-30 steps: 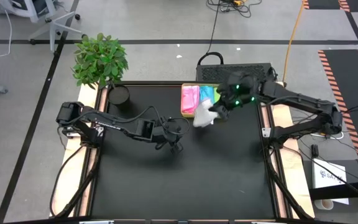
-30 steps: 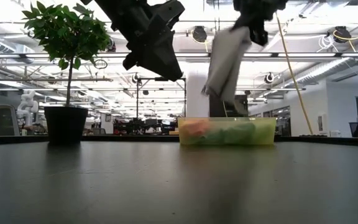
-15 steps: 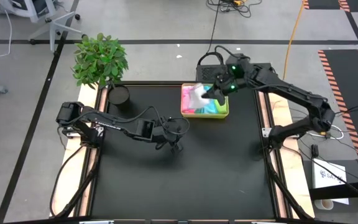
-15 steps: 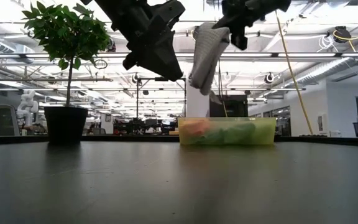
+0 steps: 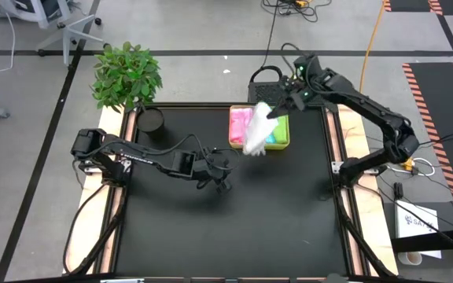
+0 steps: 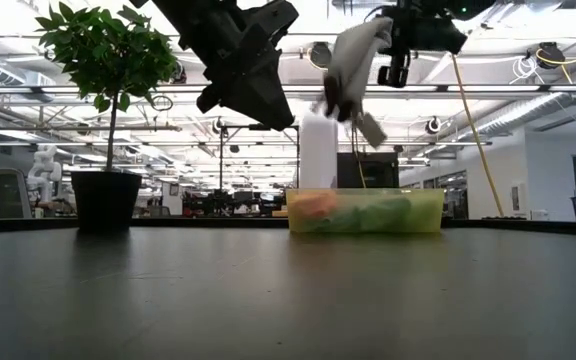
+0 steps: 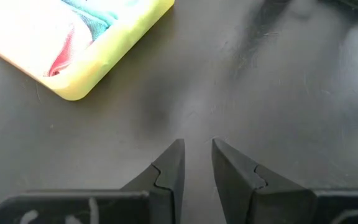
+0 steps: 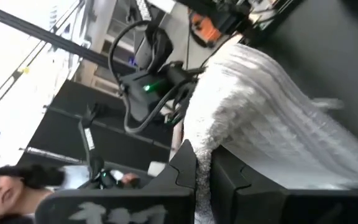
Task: Fold microfiber towels
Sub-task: Put the white microfiber cloth into the bin
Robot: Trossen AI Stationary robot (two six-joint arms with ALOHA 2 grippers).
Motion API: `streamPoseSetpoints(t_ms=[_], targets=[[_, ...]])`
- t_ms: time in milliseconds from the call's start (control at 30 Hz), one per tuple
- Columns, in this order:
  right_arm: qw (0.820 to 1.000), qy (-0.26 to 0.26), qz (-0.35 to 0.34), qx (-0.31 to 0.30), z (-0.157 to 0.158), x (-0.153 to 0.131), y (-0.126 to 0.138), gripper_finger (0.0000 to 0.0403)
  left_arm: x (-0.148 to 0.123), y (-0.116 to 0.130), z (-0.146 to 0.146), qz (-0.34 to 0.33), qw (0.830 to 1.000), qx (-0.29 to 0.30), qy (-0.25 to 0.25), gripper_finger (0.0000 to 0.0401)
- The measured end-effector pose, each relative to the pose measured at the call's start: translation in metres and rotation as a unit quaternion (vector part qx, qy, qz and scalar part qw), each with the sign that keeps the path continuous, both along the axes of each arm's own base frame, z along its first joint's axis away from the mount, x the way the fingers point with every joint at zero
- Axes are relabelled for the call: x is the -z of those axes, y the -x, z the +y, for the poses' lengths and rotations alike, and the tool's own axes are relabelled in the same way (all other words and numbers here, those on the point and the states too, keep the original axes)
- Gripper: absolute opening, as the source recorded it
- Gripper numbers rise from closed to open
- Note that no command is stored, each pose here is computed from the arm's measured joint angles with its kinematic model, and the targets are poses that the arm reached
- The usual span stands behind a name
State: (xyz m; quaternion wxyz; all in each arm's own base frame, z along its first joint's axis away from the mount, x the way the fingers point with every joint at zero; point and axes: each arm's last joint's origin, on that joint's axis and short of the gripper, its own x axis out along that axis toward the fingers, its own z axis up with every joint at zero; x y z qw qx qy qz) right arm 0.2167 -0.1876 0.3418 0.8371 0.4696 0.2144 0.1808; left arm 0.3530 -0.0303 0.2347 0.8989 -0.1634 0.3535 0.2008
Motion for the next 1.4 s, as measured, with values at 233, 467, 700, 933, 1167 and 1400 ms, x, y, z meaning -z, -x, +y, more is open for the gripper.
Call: streamPoseSetpoints(t_ms=[233, 467, 700, 933, 1167, 1400], targets=[[0.998, 0.053, 0.015, 0.044, -0.013, 0.009, 0.003, 0.0005, 0.000, 0.000, 0.000, 0.001, 1.000, 0.001, -0.001, 0.0081], [0.991, 0.030, 0.125, 0.041, -0.022, 0.052, 0.000, 0.0005, 0.000, 0.000, 0.000, 0.001, 1.000, 0.000, 0.000, 0.0081], [0.949, 0.075, 0.305, 0.038, -0.034, 0.093, 0.020, 0.0005, 0.000, 0.000, -0.004, -0.001, 1.000, 0.002, 0.003, 0.0081], [0.898, 0.200, 0.389, 0.048, -0.047, 0.100, 0.030, 0.0005, 0.000, 0.001, -0.008, -0.005, 1.000, -0.004, 0.016, 0.0081], [0.867, 0.322, 0.372, 0.072, -0.051, 0.091, 0.020, 0.0005, 0.000, 0.001, -0.006, -0.008, 1.000, -0.016, 0.016, 0.0081], [0.832, 0.398, 0.388, 0.004, -0.029, 0.085, 0.008, 0.0005, 0.000, 0.000, -0.002, -0.012, 0.999, -0.034, 0.023, 0.0081]])
